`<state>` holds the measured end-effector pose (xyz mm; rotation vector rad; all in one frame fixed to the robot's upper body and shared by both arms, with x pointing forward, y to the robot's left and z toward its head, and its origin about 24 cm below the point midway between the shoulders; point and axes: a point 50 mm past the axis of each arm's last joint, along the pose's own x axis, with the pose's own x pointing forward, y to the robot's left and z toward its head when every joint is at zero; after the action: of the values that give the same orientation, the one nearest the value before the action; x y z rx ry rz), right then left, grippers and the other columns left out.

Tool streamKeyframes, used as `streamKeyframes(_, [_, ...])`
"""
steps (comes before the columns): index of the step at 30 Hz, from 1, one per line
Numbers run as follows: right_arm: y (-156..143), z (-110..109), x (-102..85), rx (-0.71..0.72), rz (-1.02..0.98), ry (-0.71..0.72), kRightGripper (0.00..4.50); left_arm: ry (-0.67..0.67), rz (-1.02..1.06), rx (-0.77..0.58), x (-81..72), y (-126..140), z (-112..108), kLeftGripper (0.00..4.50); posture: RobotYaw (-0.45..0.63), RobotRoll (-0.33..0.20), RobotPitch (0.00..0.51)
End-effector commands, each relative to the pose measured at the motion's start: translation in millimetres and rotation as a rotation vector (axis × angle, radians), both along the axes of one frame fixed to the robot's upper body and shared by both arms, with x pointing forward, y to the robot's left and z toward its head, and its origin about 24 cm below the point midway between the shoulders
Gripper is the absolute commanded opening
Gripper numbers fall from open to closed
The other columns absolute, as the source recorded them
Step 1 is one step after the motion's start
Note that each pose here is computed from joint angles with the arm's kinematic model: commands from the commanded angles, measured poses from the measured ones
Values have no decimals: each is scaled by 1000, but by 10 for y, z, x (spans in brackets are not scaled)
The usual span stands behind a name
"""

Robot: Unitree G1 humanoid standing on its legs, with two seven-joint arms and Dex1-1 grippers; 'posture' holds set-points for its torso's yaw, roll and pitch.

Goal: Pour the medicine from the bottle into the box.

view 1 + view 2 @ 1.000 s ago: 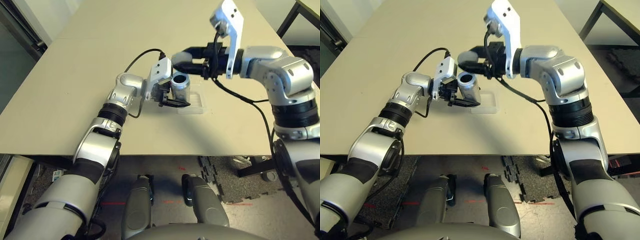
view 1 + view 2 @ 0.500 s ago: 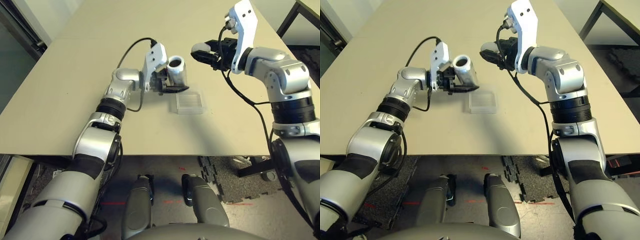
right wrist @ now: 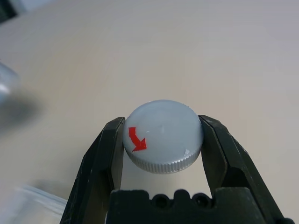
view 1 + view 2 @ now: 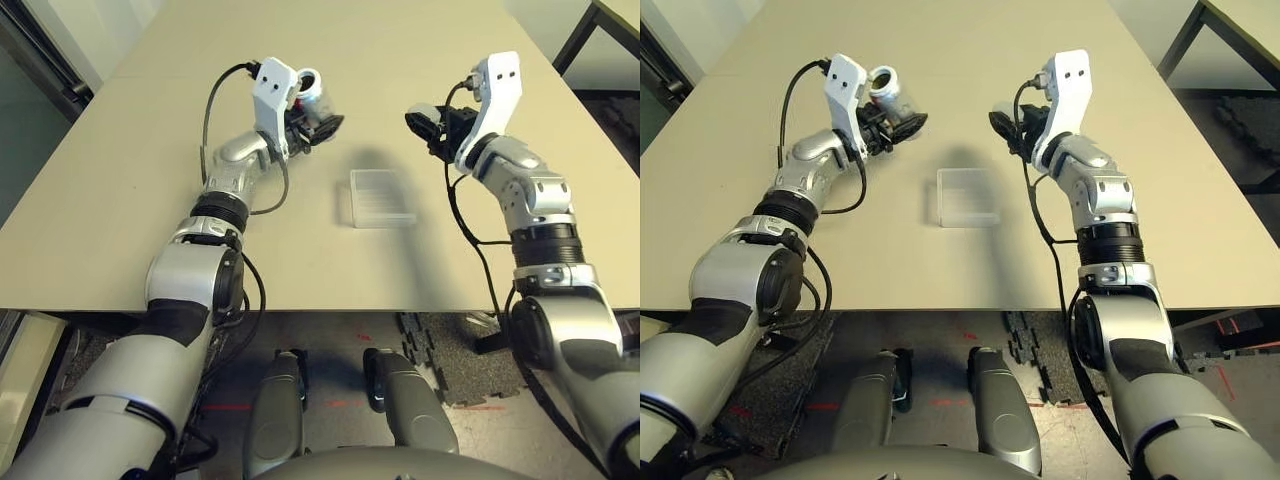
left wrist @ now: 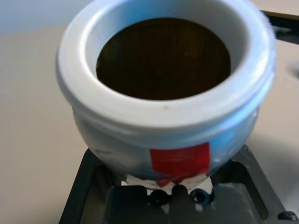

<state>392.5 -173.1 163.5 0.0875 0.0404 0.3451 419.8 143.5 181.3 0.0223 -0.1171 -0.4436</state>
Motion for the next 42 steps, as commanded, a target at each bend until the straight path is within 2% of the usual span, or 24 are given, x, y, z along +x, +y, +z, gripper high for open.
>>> streamKeyframes(1, [-69,-199,15,12,-68,25,2556,36,107,-10,0,96,-129,2664,-35,0,148])
streamKeyframes(8, [-63,-521,26,-3,-128,83,2556,93,178,11,-18,132,-301,2664,-36,0,149])
streamKeyframes(17, [-74,-600,28,-24,-137,95,2556,114,184,27,-34,132,-375,2664,-34,0,148])
streamKeyframes(19, [-90,-591,32,-30,-138,94,3302,118,188,28,-34,137,-379,2664,-34,0,148])
streamKeyframes(23, [-190,-487,53,-62,-147,66,4500,127,217,32,-28,185,-372,2664,-37,0,148])
streamKeyframes(26, [-335,-301,70,-58,-166,30,4500,124,234,40,-20,225,-341,2664,-45,0,148])
streamKeyframes(29, [-427,-217,41,-78,-146,16,4500,119,242,47,-15,238,-320,2664,-47,0,148])
streamKeyframes(33, [-545,-123,-85,-104,-86,23,4500,104,254,56,-2,256,-265,2664,-48,0,149])
streamKeyframes(39, [-633,-97,-455,-190,61,107,4500,78,261,101,25,278,-145,2664,-58,0,151])
streamKeyframes(42, [-610,-112,-654,-244,150,163,4500,48,271,170,44,291,-45,2664,-75,0,152])
